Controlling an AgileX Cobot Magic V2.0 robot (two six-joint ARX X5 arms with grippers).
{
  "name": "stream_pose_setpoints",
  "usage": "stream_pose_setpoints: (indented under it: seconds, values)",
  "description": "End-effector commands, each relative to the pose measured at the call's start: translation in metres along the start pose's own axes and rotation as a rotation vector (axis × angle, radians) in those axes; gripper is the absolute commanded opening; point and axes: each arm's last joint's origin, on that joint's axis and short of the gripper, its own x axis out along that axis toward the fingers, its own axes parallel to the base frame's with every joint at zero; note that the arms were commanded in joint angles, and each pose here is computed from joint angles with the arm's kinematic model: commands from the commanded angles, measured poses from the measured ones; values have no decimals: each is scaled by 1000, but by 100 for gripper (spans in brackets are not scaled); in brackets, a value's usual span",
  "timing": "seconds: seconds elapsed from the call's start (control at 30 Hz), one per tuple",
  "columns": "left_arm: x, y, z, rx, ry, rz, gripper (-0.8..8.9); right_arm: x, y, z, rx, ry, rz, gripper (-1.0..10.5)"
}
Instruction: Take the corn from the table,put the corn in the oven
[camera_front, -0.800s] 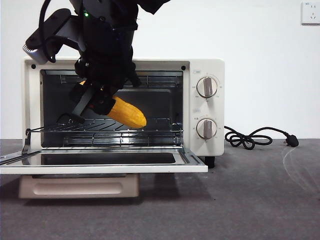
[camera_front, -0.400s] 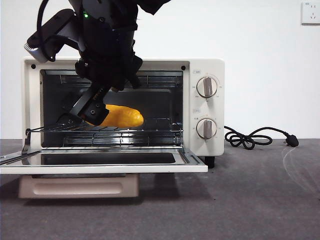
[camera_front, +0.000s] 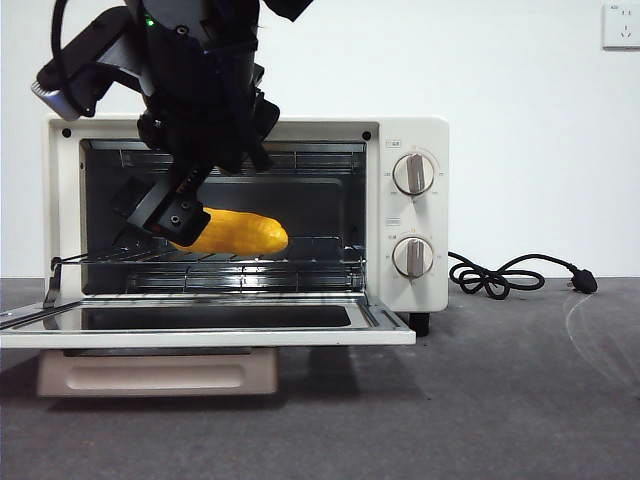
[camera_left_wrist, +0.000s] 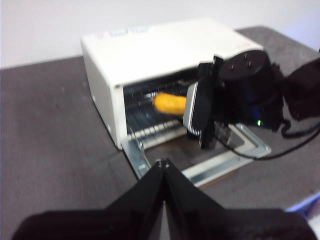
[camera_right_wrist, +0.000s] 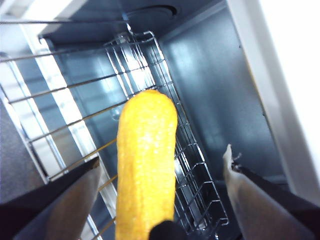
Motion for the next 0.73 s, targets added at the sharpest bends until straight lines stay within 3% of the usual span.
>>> stream_pose_setpoints:
  seconds: [0.03, 0.4, 0.73]
  values:
    - [3, 0, -3, -18, 37, -5, -8, -9, -9, 6, 43, -25, -26, 410]
    - [6, 4, -2, -48, 44, -69, -7, -36, -34, 13, 99, -68, -48, 410]
    - [8, 8, 0, -53, 28, -62, -7, -80, -42, 21, 145, -109, 27, 409]
